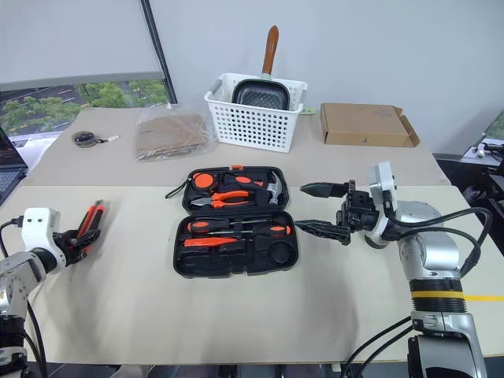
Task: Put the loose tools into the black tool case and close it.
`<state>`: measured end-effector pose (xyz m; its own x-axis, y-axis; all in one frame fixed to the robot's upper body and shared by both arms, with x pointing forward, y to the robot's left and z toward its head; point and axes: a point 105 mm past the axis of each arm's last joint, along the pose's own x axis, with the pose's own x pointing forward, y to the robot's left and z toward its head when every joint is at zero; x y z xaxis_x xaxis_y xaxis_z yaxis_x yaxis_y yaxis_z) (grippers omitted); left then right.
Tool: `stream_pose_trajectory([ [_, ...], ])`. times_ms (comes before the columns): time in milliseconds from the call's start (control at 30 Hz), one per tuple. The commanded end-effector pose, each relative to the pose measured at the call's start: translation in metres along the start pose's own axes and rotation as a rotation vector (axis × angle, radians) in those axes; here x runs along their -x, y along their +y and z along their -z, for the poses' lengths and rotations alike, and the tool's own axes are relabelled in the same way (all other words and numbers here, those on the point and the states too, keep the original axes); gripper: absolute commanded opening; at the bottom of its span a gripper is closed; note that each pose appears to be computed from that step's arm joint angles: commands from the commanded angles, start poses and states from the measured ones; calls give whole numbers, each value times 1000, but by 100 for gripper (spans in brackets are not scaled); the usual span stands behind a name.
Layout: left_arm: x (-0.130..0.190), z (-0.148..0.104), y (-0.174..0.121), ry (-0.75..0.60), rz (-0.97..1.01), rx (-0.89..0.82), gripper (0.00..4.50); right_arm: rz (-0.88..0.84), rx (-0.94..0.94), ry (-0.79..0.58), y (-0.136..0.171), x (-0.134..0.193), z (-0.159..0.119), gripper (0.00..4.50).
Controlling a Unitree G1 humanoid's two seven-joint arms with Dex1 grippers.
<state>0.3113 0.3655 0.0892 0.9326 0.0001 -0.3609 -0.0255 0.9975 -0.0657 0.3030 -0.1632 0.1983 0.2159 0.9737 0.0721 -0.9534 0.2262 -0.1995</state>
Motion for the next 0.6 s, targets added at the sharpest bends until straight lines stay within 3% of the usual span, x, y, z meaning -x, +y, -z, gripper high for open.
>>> stream_pose_trajectory([
  [33, 1, -24, -18, -121, 98, 1, 179, 14, 64, -24, 1, 4, -16, 450],
  [100, 4, -44, -34, -214, 177, -51, 179, 21, 65, -25, 1, 5, -16, 450],
  [200, 16, -81, -85, -362, 397, -199, 179, 35, 65, -22, -1, 9, -17, 450],
  [300, 31, -91, -138, -391, 642, -328, 179, 43, 65, -16, -2, 12, -16, 450],
  [433, 51, -77, -201, -301, 956, -582, 179, 52, 63, 13, -2, 19, -11, 450],
  [600, 58, -39, -247, -182, 1183, -849, 179, 53, 57, 47, 4, 25, -4, 450],
])
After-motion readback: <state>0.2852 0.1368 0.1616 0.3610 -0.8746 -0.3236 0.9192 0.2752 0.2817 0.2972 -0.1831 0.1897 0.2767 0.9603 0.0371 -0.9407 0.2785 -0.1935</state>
